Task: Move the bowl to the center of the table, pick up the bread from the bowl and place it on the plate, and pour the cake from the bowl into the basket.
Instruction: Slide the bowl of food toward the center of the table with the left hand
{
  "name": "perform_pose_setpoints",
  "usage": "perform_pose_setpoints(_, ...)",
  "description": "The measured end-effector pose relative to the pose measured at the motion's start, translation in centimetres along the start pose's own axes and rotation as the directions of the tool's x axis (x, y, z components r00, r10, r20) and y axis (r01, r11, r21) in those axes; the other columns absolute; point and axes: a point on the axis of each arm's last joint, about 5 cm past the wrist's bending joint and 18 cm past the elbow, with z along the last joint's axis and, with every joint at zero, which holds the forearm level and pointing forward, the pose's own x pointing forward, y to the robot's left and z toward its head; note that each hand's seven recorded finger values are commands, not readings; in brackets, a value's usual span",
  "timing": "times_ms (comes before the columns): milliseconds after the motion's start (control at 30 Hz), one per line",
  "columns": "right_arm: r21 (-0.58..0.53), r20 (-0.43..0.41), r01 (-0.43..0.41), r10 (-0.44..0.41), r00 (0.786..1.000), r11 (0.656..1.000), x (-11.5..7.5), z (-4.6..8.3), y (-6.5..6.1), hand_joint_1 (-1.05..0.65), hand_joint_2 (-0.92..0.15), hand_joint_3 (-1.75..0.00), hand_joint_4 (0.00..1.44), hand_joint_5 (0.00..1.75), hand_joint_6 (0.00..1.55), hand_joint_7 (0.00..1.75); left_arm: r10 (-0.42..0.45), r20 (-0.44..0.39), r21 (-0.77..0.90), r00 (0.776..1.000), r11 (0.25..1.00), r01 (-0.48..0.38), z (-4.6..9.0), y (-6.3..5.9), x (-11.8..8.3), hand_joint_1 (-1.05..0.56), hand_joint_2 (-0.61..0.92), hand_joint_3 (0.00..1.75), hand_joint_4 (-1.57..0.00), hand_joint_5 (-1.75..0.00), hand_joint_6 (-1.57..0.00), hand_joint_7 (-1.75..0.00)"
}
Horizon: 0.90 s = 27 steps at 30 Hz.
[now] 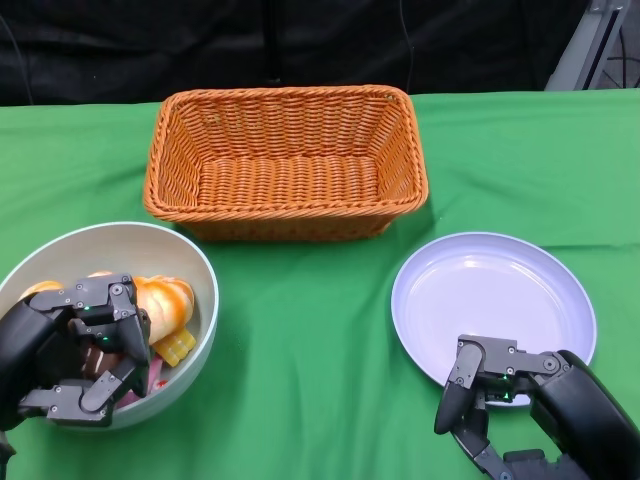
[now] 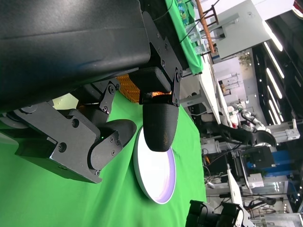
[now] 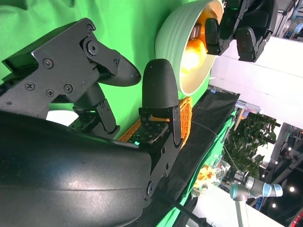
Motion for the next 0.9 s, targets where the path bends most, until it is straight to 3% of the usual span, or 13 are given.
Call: perform_pose_setpoints(900, -0.007, 0.000, 0.007, -0.007, 1.000, 1.000, -0.05, 0.00, -0.16, -0.14, -0.53, -1.08, 0.81, 1.75, 0.71, 1.40, 0.004, -0.002, 0.000, 1.000, 1.000, -0.004, 0.02, 0.04, -0.01, -0.03, 0.61, 1.11, -0.79, -1.75, -0.70, -1.53)
